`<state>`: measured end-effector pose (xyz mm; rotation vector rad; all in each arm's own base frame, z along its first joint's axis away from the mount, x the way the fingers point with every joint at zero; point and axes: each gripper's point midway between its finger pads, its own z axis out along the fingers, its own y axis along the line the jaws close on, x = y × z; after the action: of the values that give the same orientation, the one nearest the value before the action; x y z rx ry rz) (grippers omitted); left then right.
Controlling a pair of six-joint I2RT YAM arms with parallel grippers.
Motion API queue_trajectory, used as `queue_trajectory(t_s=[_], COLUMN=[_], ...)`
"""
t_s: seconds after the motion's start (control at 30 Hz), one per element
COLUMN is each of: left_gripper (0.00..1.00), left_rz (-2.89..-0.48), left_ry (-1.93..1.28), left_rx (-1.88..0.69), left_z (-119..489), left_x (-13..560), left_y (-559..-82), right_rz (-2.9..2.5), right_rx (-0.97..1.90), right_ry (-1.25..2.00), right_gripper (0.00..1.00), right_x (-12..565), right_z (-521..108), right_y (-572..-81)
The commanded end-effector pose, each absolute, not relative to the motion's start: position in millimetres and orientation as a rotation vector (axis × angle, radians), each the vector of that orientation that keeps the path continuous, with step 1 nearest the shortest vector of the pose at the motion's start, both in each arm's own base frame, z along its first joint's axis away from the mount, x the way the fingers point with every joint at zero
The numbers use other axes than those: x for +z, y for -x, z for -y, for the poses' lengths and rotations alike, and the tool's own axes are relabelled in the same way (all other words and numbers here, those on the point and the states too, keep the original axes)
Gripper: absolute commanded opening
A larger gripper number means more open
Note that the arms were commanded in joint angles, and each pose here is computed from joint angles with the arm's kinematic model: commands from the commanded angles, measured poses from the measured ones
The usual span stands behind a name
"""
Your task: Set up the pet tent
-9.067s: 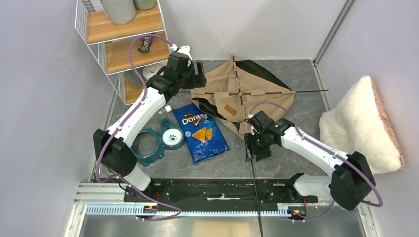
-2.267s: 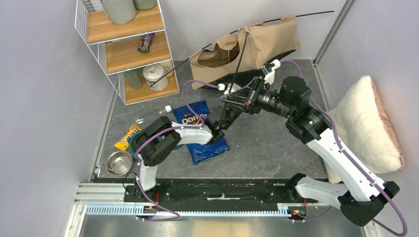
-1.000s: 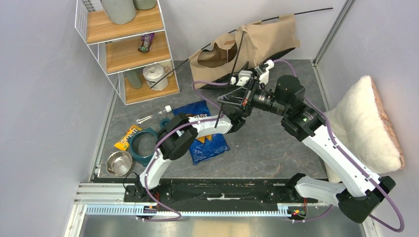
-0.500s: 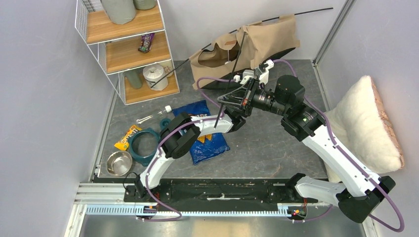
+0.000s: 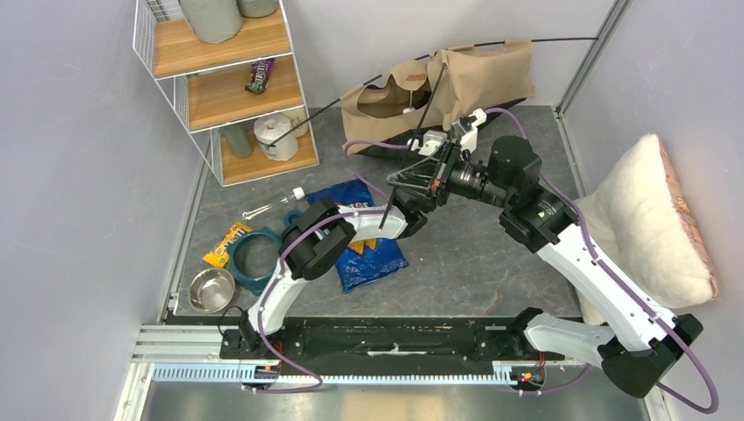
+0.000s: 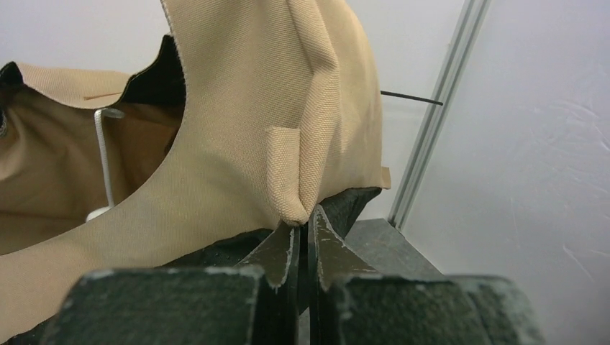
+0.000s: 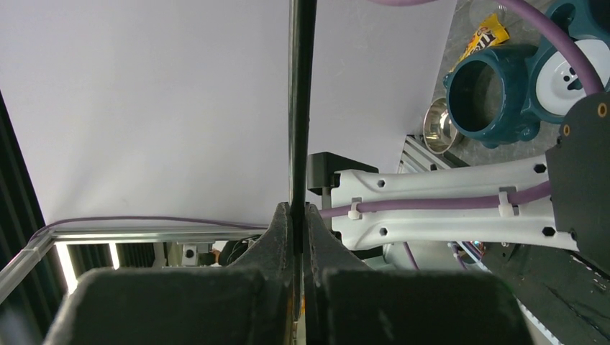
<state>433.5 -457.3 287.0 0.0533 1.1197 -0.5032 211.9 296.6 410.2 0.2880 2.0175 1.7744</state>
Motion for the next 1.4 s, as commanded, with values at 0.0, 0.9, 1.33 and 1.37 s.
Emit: queue_trajectory(t_s=[0.0, 0.9, 1.33, 1.37], left_gripper=[0.02, 0.02, 0.02, 0.02], left_rz=[-1.023, -1.106, -1.229, -1.253], left_ry=[0.016, -0.308, -0.445, -0.451], left_rx=[-0.683, -0.940, -1.052, -1.060], left_z=[441, 408, 397, 395], left_x=[336, 301, 266, 262], left_y=[-418, -327, -283, -280], right_rz=[-1.989, -2.126, -2.001, -1.971], right_rx=[1.712, 1.173, 1.217, 1.221], right_ry=[-0.314, -0.366, -0.369, -0.361], right_gripper=[0.00, 0.00, 0.00, 0.00], right_x=[407, 281, 293, 300], right_z=[-288, -224, -233, -233], right_y=[-217, -224, -246, -249])
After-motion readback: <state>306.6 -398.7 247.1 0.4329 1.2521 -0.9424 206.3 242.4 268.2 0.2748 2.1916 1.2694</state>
